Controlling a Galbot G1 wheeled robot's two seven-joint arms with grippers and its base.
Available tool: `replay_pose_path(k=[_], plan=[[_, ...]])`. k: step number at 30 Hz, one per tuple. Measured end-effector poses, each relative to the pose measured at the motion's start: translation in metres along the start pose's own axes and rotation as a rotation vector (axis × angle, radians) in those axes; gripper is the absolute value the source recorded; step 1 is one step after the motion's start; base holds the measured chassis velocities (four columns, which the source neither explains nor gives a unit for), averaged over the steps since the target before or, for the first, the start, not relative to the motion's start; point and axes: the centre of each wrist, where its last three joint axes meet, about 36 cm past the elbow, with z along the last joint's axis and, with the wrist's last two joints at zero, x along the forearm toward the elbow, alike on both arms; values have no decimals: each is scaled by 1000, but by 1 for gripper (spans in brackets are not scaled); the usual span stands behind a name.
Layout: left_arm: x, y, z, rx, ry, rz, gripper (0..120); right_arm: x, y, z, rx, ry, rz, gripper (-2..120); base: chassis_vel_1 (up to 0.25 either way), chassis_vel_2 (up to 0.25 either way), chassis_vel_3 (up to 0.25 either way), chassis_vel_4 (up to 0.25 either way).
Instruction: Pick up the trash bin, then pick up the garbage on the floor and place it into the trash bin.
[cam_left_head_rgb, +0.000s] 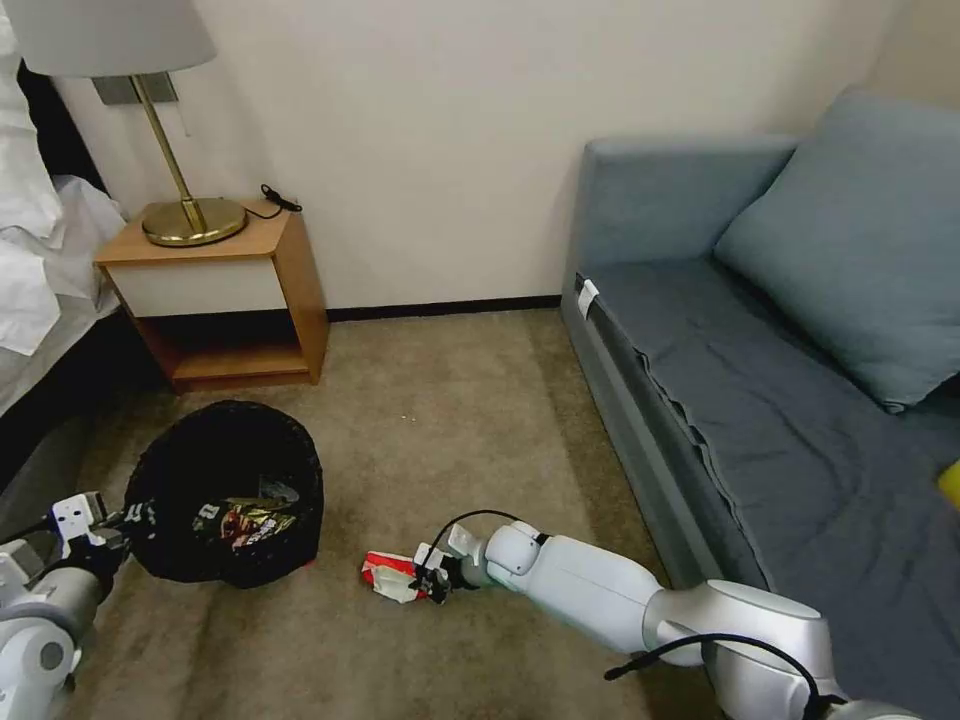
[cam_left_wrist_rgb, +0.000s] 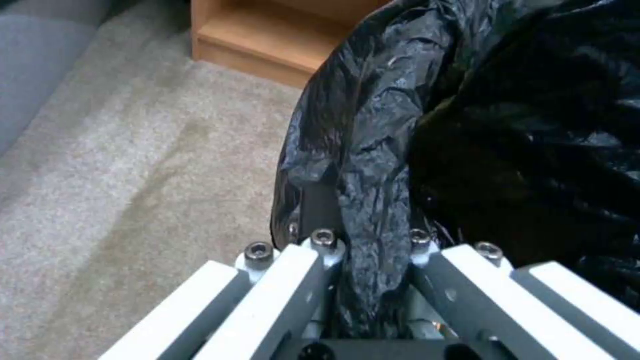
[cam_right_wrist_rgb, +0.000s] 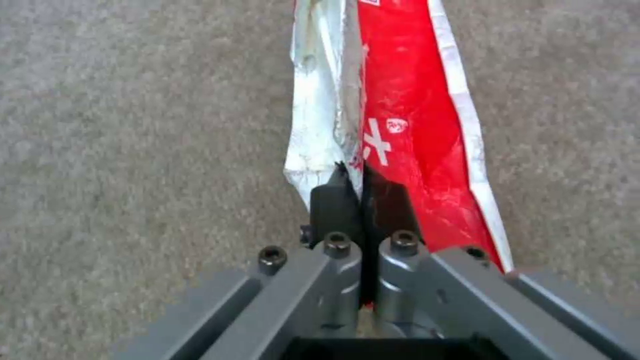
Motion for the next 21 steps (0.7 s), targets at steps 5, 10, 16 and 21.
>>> replay_pose_path(k=[5,10,16,21], plan=[[-2,-2,2,-1,6,8,2,6,-4,-1,-11,-19,21,0,0,0,0,0],[-6,-8,4,-5,15,20,2,29,-24,-11,-20,-60,78,0,0,0,0,0],[-10,-13,6,-11,26,35,2,74,-58,-33,-19,-134,172,0,0,0,0,0],[-15,-21,8,-18,37,56,2,141,-97,-53,-8,-210,307,0,0,0,0,0]])
